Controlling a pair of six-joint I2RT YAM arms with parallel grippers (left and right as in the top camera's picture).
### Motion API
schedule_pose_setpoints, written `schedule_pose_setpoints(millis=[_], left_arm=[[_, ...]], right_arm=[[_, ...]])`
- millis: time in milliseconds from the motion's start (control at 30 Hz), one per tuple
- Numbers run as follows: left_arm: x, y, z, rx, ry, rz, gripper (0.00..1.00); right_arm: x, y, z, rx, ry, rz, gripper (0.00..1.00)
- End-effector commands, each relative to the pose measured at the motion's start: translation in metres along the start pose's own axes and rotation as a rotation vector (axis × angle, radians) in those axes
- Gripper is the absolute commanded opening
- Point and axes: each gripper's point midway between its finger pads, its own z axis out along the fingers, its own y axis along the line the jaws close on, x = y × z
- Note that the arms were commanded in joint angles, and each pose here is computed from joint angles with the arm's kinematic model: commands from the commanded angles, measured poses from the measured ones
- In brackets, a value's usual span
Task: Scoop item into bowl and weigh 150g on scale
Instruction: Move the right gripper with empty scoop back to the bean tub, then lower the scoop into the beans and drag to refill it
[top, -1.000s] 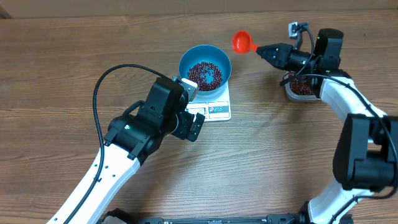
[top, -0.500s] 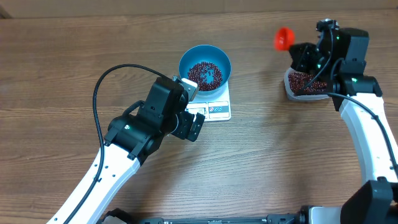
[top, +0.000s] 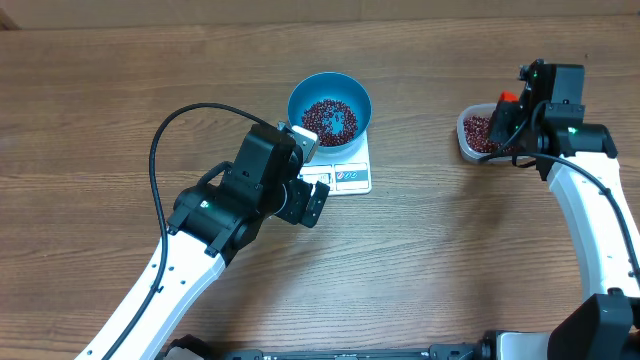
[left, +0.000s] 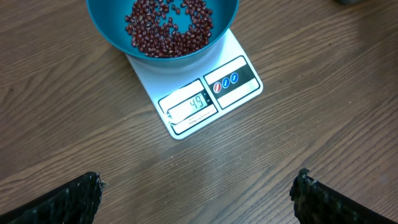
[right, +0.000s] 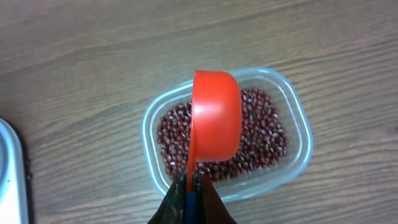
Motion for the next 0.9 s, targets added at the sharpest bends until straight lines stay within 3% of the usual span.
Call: schedule_pose_setpoints(millis=[0,167,867], left_arm=[[0.002,0.000,0.002,0.005,0.009,0.012,1.00],[0.002,0.000,0.002,0.005,0.009,0.012,1.00],[0.002,0.000,0.002,0.005,0.009,0.012,1.00]], right_arm=[[-0.006,-0.011,-0.009,0.060,-0.023,-0.001,0.04],[0.000,-0.031,-0.011,0.173,-0.006,-0.012,0.04],[0.031,-0.032,0.060,0.198,0.156,-0.075,0.04]])
